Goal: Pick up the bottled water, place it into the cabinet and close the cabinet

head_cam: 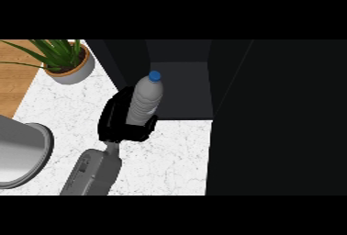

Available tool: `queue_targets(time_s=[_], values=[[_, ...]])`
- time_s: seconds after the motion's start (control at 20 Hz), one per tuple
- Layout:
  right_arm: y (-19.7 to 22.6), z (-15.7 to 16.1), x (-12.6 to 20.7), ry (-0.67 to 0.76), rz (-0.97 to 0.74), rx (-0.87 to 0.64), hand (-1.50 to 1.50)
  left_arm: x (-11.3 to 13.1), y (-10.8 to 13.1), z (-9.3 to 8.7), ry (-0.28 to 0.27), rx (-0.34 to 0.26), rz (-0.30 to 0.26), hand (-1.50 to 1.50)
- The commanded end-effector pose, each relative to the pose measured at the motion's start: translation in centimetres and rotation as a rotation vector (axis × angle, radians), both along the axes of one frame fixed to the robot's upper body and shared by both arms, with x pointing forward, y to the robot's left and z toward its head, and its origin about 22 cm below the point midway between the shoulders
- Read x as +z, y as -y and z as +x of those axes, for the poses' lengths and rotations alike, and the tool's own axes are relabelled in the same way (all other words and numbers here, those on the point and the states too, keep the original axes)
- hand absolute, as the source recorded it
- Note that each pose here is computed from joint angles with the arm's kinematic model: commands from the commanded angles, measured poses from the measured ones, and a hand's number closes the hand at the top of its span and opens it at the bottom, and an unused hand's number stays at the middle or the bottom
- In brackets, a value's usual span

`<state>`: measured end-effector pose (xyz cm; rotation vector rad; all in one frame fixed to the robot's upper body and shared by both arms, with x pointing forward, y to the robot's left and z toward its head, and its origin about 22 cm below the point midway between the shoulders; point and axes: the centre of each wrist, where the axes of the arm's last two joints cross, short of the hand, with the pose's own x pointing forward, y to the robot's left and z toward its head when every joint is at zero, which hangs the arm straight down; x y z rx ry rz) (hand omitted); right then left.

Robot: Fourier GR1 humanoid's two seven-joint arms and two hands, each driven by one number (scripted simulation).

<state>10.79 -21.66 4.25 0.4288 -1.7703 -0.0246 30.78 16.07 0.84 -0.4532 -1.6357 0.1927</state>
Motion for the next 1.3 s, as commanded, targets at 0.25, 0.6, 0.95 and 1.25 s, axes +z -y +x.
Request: queue_targets(time_s=[0.25, 0.6, 0.95, 1.25], values=[[-1.3, 1.7, 0.8, 0.007, 0.014, 0.023, -1.5, 5.1, 4.5, 4.7, 0.096, 0.061, 0.159, 1.5], [-0.8, 0.9, 0.6, 0.02, 0.014, 0.046, -1.5, 6.2, 5.8, 5.1, 0.119, 0.131, 0.279, 1.5], [-0.7, 1.8, 0.0, 0.015, 0.015, 0.051, -1.5, 7.0, 5.7, 5.6, 0.115, 0.23, 0.388, 1.5], [-0.6, 1.2, -0.3, 0.008, 0.029, 0.077, -1.5, 5.2, 4.6, 5.8, 0.079, 0.308, 0.479, 1.5]])
